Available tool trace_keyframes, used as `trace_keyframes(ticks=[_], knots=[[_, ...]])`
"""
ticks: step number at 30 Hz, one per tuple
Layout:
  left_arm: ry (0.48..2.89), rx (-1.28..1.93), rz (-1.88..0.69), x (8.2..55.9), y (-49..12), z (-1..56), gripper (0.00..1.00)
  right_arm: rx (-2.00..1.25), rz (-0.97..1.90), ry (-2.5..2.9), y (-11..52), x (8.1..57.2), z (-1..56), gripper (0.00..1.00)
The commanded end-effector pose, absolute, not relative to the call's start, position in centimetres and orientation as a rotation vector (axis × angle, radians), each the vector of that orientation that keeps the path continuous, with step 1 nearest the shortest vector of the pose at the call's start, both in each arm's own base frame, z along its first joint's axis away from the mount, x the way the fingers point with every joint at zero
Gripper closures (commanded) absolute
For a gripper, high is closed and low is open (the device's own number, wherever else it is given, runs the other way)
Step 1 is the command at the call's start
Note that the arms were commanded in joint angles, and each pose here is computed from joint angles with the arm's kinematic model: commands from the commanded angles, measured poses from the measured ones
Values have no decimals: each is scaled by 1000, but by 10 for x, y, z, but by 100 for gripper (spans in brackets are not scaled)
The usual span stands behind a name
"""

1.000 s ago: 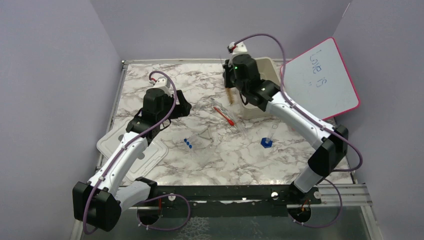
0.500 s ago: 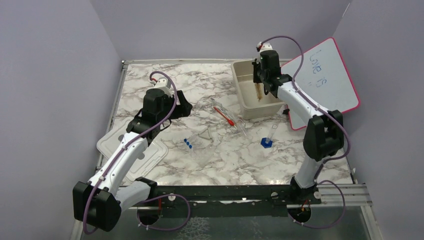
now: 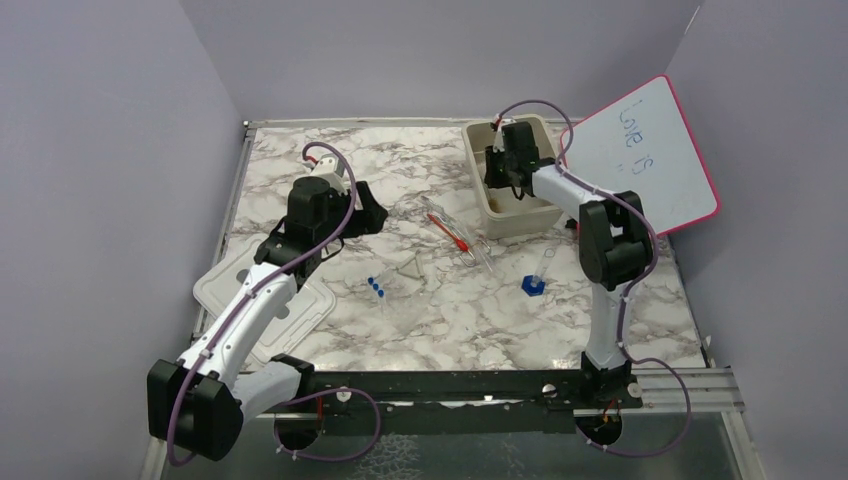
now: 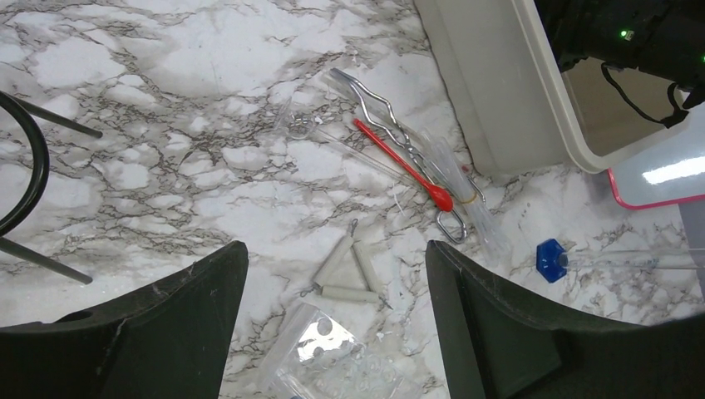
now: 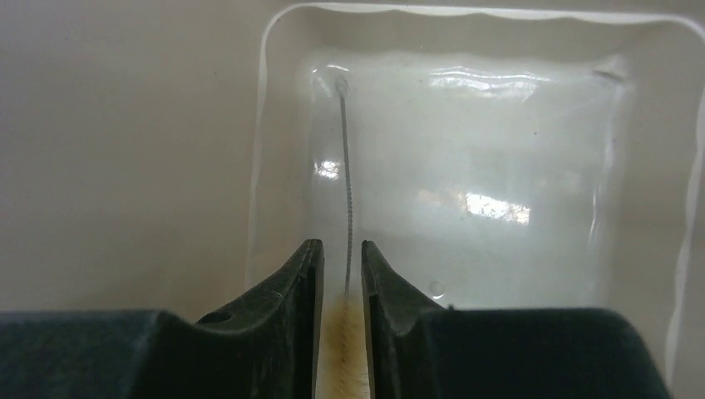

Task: Organize the chemistry lab equipment

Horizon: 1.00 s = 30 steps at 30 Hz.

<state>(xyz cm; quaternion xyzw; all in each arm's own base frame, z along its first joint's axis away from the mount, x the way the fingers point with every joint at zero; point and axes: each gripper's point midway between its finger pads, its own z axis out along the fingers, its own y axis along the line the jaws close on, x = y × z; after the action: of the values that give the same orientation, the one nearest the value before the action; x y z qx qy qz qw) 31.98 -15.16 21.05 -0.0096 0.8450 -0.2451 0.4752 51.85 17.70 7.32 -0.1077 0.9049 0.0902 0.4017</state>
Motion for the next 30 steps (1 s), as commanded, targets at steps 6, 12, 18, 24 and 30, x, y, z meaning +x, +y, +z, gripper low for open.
trace_keyframes(ticks=[6, 12, 18, 24, 30], knots=[[2039, 67, -643, 318, -162, 214, 16, -204, 250, 2144, 177, 521, 152, 59], [1985, 145, -684, 313, -168, 226, 1, -125, 264, 2070, 163, 491, 214, 59], [1836, 241, -822, 302, -188, 261, 1, 23, 266, 2037, 136, 434, 249, 58], [1770, 364, -945, 285, -229, 280, 1, 272, 187, 1966, 86, 367, 268, 58], [1741, 454, -1044, 270, -298, 278, 12, 450, 185, 1927, 60, 320, 262, 54]])
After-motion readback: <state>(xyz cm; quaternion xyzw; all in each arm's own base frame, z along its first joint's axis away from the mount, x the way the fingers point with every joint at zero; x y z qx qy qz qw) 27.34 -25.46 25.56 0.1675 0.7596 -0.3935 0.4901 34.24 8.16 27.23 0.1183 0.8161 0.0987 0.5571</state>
